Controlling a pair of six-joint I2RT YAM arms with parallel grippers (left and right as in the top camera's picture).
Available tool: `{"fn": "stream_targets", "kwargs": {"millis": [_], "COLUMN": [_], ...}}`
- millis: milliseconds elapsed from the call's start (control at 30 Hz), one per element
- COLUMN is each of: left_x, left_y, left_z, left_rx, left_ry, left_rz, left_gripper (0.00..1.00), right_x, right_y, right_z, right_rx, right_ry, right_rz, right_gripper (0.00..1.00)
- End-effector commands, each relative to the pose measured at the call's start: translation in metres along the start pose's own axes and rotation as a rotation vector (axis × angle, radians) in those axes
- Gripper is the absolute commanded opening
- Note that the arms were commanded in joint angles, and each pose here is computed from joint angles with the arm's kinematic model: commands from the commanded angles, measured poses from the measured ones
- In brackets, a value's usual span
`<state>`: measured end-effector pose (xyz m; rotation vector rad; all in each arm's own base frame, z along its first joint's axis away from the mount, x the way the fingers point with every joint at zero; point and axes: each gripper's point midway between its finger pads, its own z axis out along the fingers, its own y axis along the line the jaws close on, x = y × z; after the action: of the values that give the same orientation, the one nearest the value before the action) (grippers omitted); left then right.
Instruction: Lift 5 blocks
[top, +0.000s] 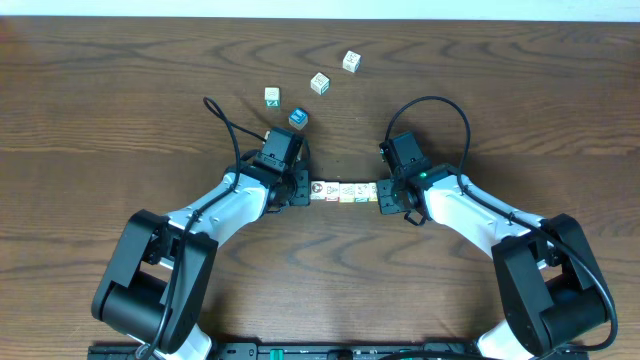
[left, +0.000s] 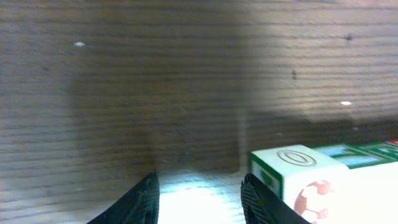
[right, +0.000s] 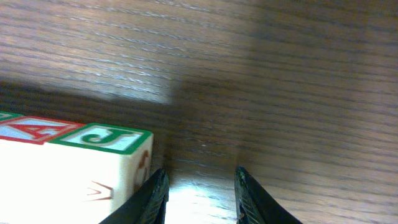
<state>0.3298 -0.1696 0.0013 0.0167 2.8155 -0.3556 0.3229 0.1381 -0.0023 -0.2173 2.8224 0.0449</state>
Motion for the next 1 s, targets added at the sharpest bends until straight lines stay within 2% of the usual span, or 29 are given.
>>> {"fn": "stream_targets", "kwargs": {"millis": [0,100,167,333,467,600,700,833,967], "left_x": [0.015,0.015,0.012,-0.014,-0.06,-0.107,-0.125,-0.124,-0.098], "left_y": [0.038,0.039,0.045,0.074,0.075,0.064,0.055,0.044,0.042], "left_z": [0.011,0.011,0.01,-0.007,-0.047,-0.118,-0.183,-0.28,-0.364], "left_rx": [-0.17,-0.177,-0.214,-0.394,-0.448,-0.441,-0.4,-0.338,-0.284], "left_ry": [0.027,0.024,0.006,-0.112,-0.262,-0.466,-0.627,-0.853,-1.043], "left_rz": [-0.008,-0.007,-0.006,0.004,0.04,0.051,0.038,0.047,0.041], "left_gripper": [0.45,0.45,0.46,0.54,0.57,0.6,0.62,0.62,0.66], "right_x": [0.002,0.005,0.004,-0.01,-0.037,-0.066,-0.095,-0.137,-0.17], "right_y": [-0.013,-0.03,-0.046,-0.087,-0.115,-0.134,-0.142,-0.146,-0.147], "right_z": [-0.001,0.0,0.0,0.001,-0.001,-0.007,-0.016,-0.037,-0.061], "right_rx": [0.045,0.066,0.09,0.115,0.122,0.12,0.111,0.11,0.121], "right_ry": [0.01,0.032,0.035,-0.011,-0.123,-0.249,-0.378,-0.563,-0.727], "right_rz": [0.036,0.112,0.164,0.285,0.363,0.411,0.406,0.334,0.262], "right_gripper": [0.34,0.29,0.3,0.54,0.73,0.88,0.99,0.99,0.99]}}
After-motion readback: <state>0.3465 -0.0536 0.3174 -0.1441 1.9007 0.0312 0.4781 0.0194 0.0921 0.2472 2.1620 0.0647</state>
